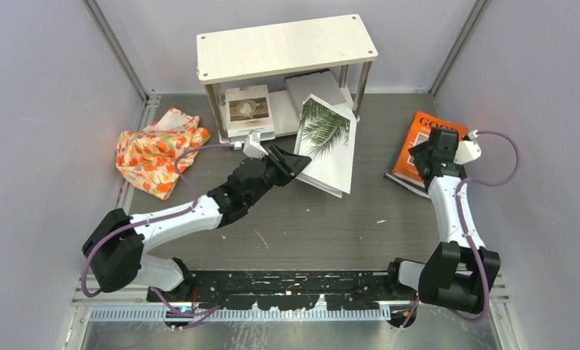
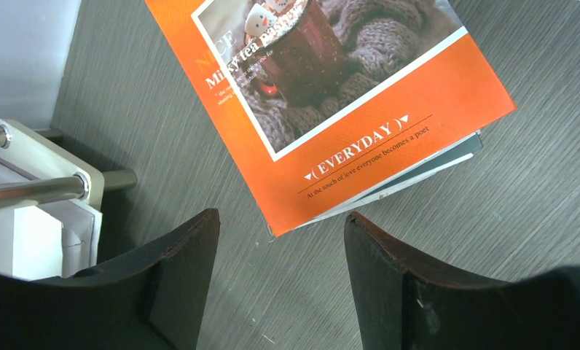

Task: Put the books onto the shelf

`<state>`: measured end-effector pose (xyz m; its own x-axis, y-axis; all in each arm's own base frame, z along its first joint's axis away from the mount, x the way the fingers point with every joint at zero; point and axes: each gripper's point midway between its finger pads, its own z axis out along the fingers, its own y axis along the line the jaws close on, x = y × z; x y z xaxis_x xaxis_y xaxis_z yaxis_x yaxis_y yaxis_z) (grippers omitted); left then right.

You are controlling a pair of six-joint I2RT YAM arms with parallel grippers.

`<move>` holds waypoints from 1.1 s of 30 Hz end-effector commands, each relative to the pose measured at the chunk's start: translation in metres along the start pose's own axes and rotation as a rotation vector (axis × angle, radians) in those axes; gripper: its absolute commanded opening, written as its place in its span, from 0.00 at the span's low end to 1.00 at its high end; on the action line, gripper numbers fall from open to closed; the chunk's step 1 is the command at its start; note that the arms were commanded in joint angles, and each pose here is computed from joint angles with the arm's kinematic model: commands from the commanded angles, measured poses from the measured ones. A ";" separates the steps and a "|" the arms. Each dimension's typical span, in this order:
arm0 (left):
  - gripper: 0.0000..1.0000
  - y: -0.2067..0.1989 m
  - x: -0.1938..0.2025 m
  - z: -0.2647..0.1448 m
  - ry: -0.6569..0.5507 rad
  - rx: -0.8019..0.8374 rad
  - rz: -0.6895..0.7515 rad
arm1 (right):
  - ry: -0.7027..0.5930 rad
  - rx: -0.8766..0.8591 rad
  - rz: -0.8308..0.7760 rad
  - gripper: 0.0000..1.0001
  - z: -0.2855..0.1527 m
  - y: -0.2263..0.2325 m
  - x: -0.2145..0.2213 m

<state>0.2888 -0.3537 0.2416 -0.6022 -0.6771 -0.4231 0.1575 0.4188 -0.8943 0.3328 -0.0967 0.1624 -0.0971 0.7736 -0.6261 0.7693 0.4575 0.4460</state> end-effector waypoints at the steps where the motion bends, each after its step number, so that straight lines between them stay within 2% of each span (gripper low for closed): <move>1: 0.37 -0.027 -0.036 -0.010 -0.149 0.061 -0.060 | -0.045 -0.026 0.024 0.68 -0.007 0.008 -0.011; 15: 0.40 -0.021 -0.074 0.004 -0.267 0.059 -0.136 | -0.046 -0.037 0.029 0.68 0.003 0.022 -0.015; 33: 0.42 -0.017 -0.107 0.076 -0.301 0.166 -0.253 | -0.062 -0.035 0.037 0.68 0.030 0.047 -0.026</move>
<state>0.3959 -0.3285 0.2217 -0.4200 -0.8630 -0.2807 0.0185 0.3011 -0.9534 0.3700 -0.1004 0.1540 -0.1022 0.7823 -0.6145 0.7786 0.4474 0.4400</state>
